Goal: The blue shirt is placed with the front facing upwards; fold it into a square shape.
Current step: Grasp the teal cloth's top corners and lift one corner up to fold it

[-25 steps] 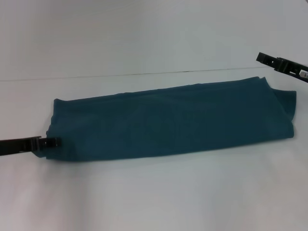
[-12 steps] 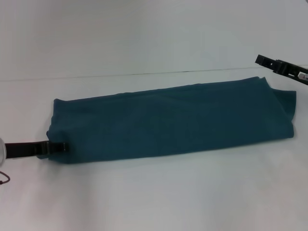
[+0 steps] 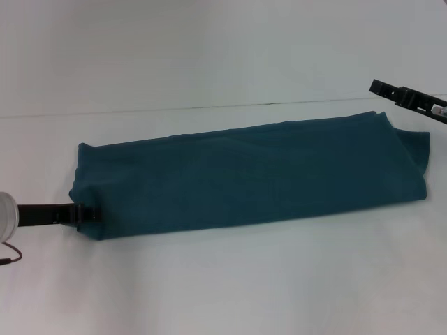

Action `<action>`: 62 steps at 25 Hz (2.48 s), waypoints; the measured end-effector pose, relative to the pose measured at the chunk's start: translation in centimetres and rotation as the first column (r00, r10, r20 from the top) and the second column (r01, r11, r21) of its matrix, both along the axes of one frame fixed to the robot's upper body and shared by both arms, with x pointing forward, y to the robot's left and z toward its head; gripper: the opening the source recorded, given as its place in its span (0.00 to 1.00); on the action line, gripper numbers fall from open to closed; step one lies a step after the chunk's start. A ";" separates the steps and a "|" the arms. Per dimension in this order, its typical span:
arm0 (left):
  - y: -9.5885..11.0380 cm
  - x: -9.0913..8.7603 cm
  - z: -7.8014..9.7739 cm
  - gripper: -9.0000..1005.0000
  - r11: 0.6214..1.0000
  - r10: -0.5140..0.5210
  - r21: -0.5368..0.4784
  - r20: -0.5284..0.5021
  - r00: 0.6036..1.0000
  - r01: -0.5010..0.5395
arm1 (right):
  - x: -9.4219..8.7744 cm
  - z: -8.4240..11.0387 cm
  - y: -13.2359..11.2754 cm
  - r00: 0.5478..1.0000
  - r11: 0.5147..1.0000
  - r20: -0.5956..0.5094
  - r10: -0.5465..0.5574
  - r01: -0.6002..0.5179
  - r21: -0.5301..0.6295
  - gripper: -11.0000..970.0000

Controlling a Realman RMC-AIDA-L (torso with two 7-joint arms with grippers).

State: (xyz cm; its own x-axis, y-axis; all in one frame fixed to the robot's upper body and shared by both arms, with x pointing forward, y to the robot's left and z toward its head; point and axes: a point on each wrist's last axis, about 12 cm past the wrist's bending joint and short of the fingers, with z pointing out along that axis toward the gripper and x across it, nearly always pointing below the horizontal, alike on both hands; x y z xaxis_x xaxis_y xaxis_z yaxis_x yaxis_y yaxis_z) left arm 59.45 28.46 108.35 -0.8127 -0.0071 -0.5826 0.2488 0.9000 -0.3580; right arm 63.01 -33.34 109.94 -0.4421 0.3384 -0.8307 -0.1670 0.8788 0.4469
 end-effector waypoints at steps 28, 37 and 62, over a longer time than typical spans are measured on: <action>3.0 -1.3 4.2 0.07 0.960 -0.006 -0.277 0.155 0.988 0.049 | -2.0 -3.1 4.2 0.948 0.981 0.303 0.097 -0.040 -0.188 0.47; 2.7 -1.5 6.5 0.07 0.937 -0.094 -0.310 0.226 0.970 0.163 | -1.7 -5.0 12.3 0.914 0.925 0.304 0.269 -0.158 -0.345 0.19; 1.7 -0.3 11.0 0.07 0.872 -0.159 -0.360 0.431 0.888 0.331 | -3.1 -5.8 23.7 0.842 0.798 0.062 0.536 -0.481 -0.363 0.01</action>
